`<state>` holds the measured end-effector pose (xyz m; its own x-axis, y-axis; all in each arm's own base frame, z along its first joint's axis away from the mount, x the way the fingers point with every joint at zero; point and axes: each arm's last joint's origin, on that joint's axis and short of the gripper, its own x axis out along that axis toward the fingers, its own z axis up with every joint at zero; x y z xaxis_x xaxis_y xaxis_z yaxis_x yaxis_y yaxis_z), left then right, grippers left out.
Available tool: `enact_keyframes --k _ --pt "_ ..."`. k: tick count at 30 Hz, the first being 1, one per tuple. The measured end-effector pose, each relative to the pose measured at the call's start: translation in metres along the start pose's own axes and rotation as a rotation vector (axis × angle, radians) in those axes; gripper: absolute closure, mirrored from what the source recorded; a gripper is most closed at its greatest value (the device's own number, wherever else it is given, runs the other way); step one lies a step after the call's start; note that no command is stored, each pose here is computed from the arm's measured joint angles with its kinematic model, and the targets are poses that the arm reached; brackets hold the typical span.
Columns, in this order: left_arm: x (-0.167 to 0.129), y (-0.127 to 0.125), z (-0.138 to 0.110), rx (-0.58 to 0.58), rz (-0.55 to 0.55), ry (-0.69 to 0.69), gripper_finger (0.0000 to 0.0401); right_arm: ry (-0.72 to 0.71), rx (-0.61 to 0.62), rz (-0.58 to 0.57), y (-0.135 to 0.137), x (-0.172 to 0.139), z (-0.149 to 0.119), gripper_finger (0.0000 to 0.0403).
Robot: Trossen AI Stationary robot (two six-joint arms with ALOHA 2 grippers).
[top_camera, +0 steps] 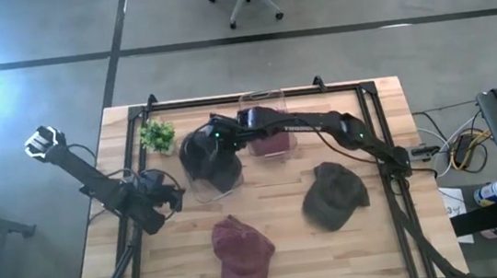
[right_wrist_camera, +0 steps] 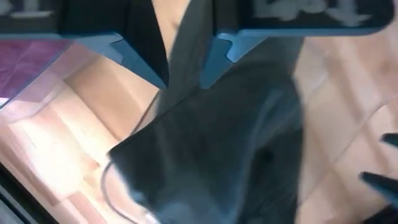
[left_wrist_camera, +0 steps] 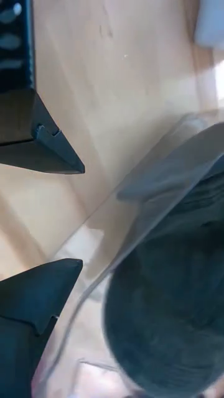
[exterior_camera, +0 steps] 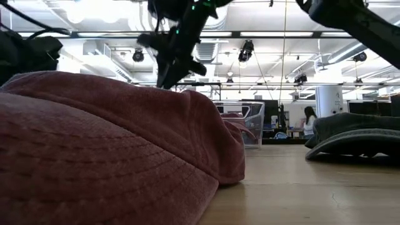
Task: Pick & Place hat
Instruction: Put the left black cap into the left transparent bin
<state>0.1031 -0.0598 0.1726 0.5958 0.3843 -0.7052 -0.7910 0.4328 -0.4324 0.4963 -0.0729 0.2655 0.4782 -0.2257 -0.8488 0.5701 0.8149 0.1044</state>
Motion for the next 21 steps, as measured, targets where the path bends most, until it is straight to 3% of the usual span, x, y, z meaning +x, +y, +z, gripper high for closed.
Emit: enact_keyframes --k 3,8,21 --pt "0.003 0.003 -0.001 -0.009 0.002 -0.043 0.0172 0.036 0.009 -0.008 -0.006 0.015 -0.001 0.0348" --pt "0.007 0.005 -0.002 -0.007 0.005 -0.067 0.0172 0.081 0.006 0.083 0.000 0.028 -0.005 0.0375" --pt "0.040 0.015 -0.026 -0.136 -0.129 -0.045 0.0172 0.106 -0.051 0.228 0.031 0.036 -0.019 0.0381"
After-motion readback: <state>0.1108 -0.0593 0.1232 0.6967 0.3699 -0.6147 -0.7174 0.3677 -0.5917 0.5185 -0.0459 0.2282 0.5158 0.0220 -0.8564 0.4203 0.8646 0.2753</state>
